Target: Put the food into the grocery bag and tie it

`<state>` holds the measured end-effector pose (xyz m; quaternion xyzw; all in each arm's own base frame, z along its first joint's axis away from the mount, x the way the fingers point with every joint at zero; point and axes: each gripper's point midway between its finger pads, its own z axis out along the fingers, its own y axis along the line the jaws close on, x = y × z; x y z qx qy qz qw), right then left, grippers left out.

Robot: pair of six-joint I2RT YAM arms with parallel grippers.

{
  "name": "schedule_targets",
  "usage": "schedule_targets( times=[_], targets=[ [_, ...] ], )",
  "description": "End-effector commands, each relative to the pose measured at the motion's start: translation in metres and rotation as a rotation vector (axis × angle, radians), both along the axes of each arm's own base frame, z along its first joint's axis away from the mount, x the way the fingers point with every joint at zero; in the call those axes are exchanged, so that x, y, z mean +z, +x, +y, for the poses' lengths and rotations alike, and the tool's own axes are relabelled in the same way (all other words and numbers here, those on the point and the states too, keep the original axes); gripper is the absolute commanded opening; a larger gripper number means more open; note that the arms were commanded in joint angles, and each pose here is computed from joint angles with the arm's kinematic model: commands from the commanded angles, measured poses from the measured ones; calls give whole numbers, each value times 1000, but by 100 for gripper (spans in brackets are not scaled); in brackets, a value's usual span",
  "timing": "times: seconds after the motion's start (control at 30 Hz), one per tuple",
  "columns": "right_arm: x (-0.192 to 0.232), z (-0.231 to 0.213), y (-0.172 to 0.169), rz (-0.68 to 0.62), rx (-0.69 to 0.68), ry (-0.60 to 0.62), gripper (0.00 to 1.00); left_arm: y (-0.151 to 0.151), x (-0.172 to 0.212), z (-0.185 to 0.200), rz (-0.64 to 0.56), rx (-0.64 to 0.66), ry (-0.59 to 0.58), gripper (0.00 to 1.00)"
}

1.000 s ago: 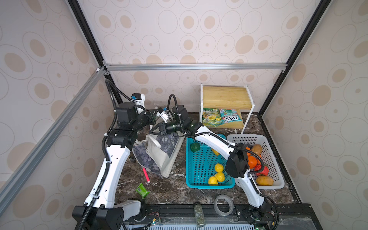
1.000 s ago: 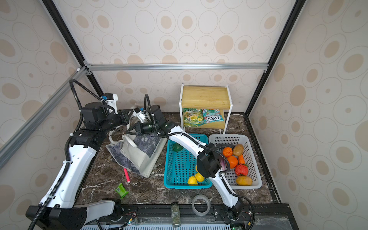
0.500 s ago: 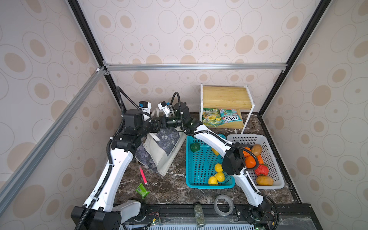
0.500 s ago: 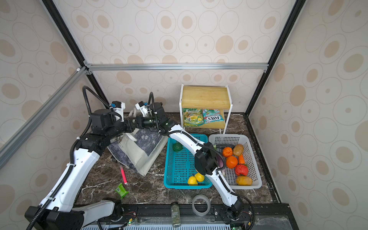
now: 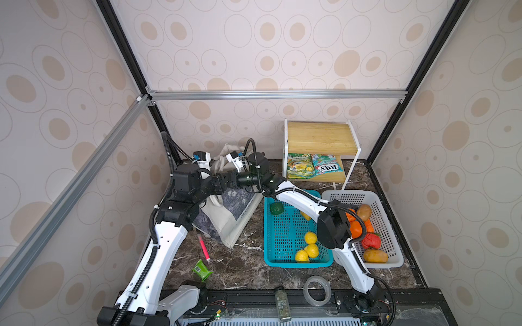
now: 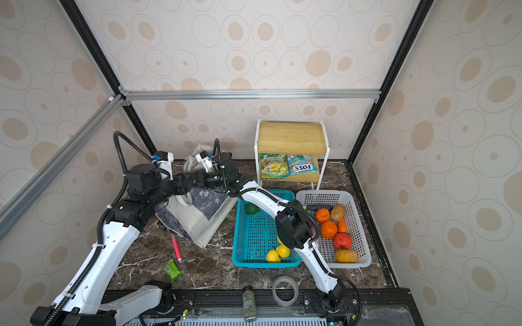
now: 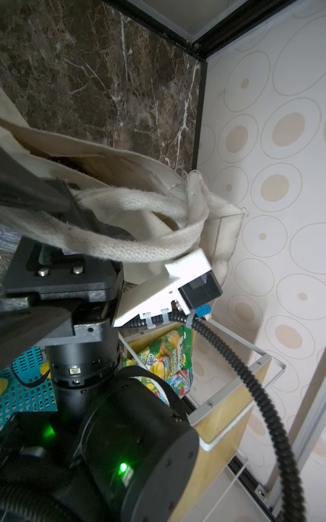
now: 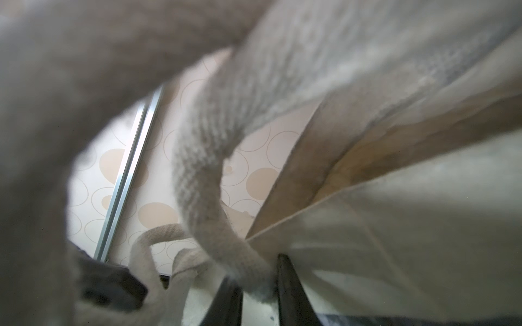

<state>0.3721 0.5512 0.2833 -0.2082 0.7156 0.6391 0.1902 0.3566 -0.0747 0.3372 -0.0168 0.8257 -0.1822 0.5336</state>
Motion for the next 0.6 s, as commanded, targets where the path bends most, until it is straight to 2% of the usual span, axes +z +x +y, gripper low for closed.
schedule_targets(
  times=[0.0, 0.07, 0.17, 0.2, 0.4, 0.5, 0.57],
  targets=[
    [46, -11, -4, -80, 1, 88, 25, 7, 17, -5, -34, -65, -60, 40],
    [52, -15, -7, -90, 6, 110, 34, 10, 9, -5, -10, -63, -64, 39],
    [57, -25, -9, -110, -16, 148, 41, 8, 5, -9, -15, -79, -91, 21],
    [58, -27, -10, -114, -14, 150, 42, 8, 5, -9, -14, -77, -97, 19],
    [70, -29, -16, -137, 21, 228, 45, 9, -2, -7, -1, -68, -94, 14],
    [77, -40, -17, -106, 26, 301, 45, 8, 0, 0, -11, -36, -84, 2],
    [74, -49, -14, -97, -10, 298, 46, 9, 2, 2, -10, -35, -89, 0]
  ],
)
